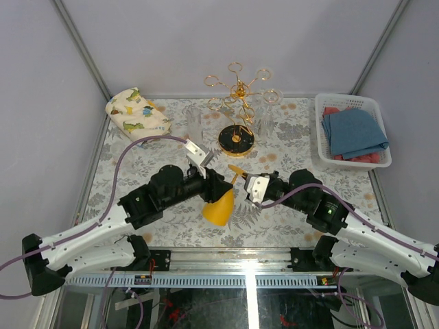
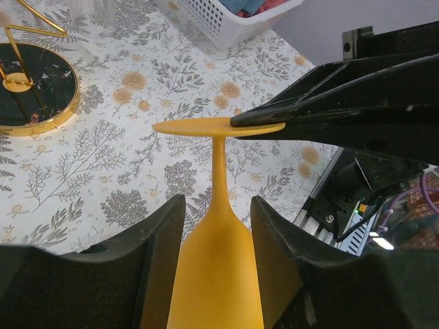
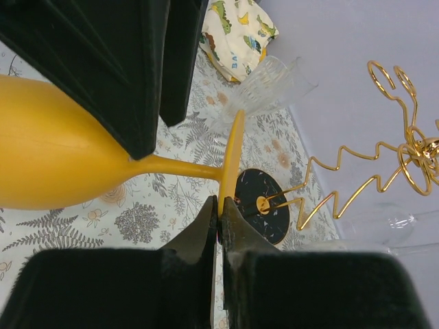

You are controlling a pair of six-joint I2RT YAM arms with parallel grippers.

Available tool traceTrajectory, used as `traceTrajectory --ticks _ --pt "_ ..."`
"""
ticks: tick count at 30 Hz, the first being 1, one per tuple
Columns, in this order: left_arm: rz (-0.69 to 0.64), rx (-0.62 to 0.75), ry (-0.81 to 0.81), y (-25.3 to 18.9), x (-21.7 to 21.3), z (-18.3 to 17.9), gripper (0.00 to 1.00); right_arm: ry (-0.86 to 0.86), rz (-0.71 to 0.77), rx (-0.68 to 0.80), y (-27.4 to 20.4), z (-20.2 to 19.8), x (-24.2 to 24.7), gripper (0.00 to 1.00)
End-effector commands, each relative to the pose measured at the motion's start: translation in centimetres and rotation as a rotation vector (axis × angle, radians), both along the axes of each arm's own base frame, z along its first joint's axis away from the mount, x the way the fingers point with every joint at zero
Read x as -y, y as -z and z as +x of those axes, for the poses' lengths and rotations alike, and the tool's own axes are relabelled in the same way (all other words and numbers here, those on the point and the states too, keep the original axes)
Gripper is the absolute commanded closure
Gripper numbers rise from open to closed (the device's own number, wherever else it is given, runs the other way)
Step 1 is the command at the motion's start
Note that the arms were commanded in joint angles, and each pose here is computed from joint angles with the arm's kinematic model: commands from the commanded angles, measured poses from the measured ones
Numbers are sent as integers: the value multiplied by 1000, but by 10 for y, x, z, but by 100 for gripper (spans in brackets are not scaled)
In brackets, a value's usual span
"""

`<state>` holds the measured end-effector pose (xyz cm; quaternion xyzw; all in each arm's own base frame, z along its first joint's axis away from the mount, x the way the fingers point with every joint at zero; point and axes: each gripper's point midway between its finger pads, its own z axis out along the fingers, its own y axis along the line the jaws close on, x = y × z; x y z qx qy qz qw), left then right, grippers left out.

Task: Place the wine glass upside down on the wine glass rack
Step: Turn the wine glass upside down at the wine rack.

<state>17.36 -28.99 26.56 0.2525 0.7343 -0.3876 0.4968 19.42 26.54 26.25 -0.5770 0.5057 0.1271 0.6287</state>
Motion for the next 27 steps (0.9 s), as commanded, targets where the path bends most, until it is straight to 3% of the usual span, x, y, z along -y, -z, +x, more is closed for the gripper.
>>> traceTrajectory --ticks 1,10,16,20,27 --pt "-104 8 8 -19 17 4 60 -5 102 66 -35 2 -5 100" --pt "-113 -26 10 -9 26 7 79 -37 161 61 -48 -8 -5 100" --pt "-106 -37 21 -6 32 8 81 -45 197 48 -54 -11 -3 100" --pt "-111 -36 21 -6 33 9 99 -45 199 34 -52 -13 -3 100" --pt "-113 -19 8 -7 30 11 100 13 206 -5 -49 -7 3 100"
